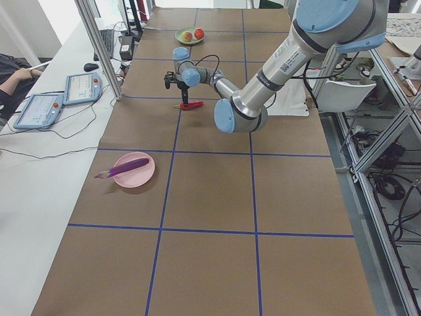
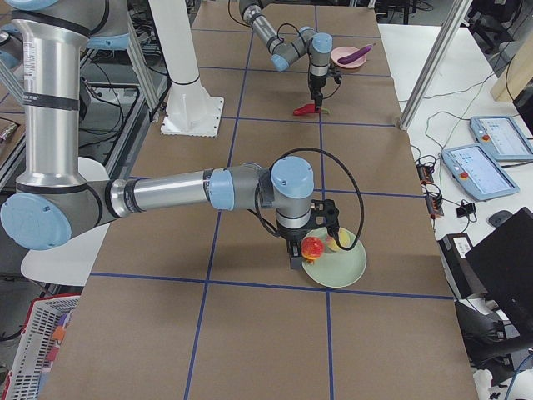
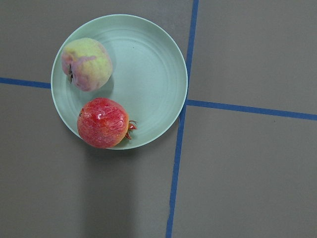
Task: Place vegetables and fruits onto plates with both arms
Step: 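Grasp the chili pepper with the left gripper and lift it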
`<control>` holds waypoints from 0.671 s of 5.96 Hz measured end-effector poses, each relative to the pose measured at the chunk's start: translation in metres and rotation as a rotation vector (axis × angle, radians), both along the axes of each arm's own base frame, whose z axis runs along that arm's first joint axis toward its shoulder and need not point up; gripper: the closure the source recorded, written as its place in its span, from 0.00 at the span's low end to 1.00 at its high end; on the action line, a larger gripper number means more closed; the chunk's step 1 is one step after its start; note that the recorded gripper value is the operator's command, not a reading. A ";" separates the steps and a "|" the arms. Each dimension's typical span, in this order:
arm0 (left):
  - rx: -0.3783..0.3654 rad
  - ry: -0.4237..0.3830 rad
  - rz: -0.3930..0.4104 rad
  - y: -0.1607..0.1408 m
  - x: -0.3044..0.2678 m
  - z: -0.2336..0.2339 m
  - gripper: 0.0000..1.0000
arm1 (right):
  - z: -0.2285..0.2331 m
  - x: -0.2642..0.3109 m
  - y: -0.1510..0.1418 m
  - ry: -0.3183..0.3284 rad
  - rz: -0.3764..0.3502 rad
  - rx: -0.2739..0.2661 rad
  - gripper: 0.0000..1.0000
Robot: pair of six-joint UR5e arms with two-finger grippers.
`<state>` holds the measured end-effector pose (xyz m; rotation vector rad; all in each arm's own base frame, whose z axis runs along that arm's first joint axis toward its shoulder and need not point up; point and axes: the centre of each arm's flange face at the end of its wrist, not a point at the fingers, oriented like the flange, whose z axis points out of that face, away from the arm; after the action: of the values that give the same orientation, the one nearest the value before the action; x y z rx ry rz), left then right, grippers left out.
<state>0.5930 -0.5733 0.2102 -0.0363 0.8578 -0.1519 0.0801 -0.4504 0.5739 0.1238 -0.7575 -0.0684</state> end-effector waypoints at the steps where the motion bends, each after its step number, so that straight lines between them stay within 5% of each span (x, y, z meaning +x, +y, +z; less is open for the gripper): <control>1: -0.011 -0.001 0.005 0.008 0.010 -0.002 0.18 | 0.000 0.000 0.000 0.000 0.000 0.000 0.00; 2: -0.016 -0.006 0.010 0.013 0.014 0.001 0.24 | 0.000 0.000 0.000 -0.001 0.000 0.000 0.00; 3: -0.016 -0.015 0.009 0.013 0.016 0.006 0.51 | 0.000 0.000 0.000 -0.002 0.000 -0.001 0.00; 4: -0.016 -0.024 0.006 0.013 0.016 0.010 1.00 | 0.000 0.000 0.000 -0.002 0.000 0.000 0.00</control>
<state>0.6095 -0.5606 0.2199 -0.0518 0.8330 -0.1530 0.0800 -0.4504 0.5736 0.1240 -0.7593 -0.0678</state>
